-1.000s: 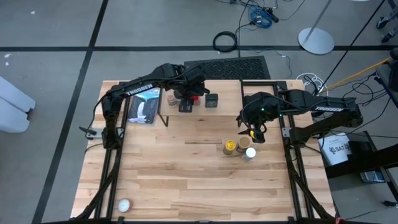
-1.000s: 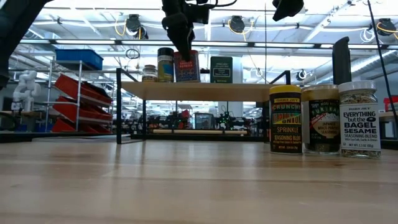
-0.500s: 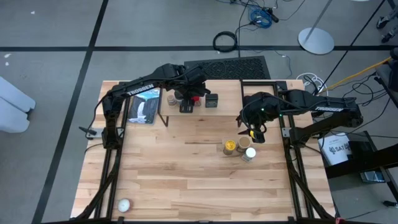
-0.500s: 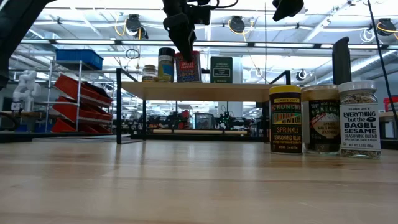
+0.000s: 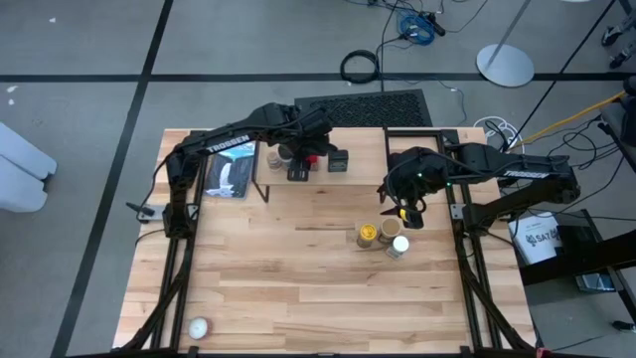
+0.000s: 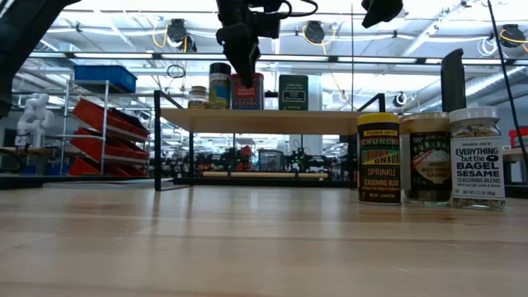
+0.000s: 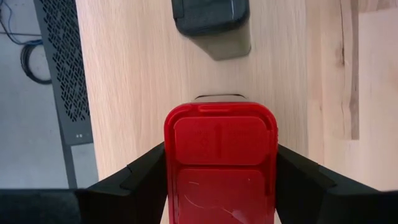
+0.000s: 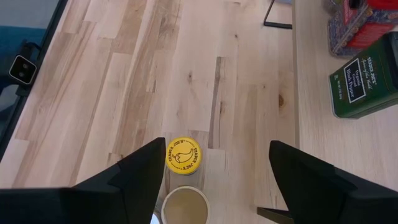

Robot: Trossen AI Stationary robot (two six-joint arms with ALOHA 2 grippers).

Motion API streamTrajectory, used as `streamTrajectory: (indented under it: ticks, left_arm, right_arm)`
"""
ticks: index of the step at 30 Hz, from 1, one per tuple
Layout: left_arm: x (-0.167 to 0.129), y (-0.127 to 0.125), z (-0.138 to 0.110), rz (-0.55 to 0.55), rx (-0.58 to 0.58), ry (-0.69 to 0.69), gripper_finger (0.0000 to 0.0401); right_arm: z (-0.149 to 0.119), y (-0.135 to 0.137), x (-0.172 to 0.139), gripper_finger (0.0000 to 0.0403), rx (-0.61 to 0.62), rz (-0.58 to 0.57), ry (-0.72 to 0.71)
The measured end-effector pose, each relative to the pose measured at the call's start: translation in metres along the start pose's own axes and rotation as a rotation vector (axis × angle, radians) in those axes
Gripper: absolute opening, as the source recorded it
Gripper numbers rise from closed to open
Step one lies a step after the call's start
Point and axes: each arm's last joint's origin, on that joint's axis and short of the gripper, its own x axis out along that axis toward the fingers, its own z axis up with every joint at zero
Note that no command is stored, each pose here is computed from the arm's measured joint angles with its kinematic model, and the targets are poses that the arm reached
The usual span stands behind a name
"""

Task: Shelf spices
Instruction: Put the red seasoning can on the shelf

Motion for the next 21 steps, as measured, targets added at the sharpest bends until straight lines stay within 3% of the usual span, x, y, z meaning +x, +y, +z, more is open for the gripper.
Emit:
streamTrajectory:
  ticks: [15,21]
  left_arm:
    - [0.0007,0.0000,0.0000,0.000,0.000,0.003,0.0236]
    - [0.0024,0.0000,0.0000,-0.004,0.000,0.010,0.0268]
  right_arm:
    - [0.0000,0.0000,0.0001,0.0274,-0.002,0.000,0.000]
    - [0.0000,0.0000,0.0001,0.0274,-0.002,0.000,0.000]
